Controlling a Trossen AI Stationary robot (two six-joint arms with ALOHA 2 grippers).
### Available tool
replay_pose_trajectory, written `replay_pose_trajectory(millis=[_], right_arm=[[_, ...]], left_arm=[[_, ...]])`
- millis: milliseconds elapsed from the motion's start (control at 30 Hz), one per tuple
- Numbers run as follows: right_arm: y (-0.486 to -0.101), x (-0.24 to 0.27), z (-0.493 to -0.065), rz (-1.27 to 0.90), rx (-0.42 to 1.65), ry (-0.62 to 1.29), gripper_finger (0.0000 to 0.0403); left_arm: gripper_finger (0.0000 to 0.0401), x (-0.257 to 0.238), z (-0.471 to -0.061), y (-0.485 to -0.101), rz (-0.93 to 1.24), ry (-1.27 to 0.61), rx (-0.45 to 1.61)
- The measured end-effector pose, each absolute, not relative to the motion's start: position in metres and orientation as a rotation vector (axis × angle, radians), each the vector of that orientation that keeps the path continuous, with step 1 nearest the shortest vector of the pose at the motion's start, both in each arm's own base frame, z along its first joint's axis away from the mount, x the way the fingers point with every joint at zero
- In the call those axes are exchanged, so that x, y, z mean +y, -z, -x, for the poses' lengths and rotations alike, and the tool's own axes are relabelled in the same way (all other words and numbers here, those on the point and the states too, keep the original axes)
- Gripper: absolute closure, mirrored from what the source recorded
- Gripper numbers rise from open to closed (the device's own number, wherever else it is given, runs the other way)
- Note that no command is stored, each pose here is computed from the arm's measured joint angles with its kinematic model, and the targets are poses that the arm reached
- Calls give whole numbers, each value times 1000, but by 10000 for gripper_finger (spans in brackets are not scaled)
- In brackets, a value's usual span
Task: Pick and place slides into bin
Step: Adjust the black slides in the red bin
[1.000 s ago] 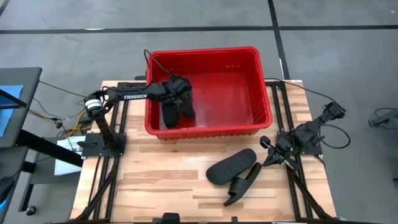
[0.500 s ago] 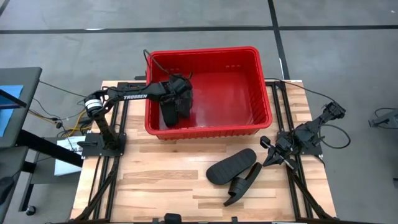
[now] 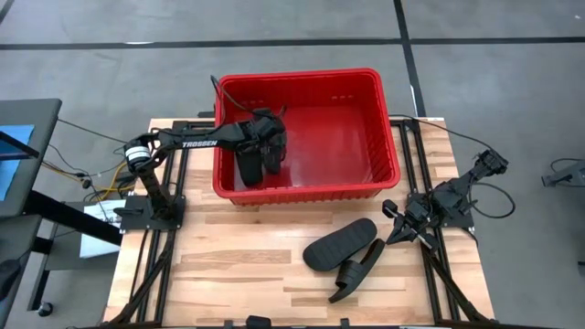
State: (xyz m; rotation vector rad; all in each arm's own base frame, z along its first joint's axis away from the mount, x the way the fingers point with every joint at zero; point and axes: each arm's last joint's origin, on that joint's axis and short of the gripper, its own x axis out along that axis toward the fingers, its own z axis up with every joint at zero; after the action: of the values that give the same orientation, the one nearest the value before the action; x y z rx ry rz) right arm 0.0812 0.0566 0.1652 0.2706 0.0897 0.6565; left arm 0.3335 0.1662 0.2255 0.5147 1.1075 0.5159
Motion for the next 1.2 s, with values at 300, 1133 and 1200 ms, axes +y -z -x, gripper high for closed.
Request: replay_pose_trajectory(millis=[300, 1133, 1200], right_arm=[[-165, 57, -81, -271, 89, -656, 403], [-165, 57, -81, -271, 90, -657, 403], [-165, 57, -81, -271, 90, -657, 403]], left_arm=[[401, 168, -338, -230, -496, -551, 1028], [375, 177, -323, -216, -422, -460, 1175], [367, 177, -323, -216, -421, -459, 1175]])
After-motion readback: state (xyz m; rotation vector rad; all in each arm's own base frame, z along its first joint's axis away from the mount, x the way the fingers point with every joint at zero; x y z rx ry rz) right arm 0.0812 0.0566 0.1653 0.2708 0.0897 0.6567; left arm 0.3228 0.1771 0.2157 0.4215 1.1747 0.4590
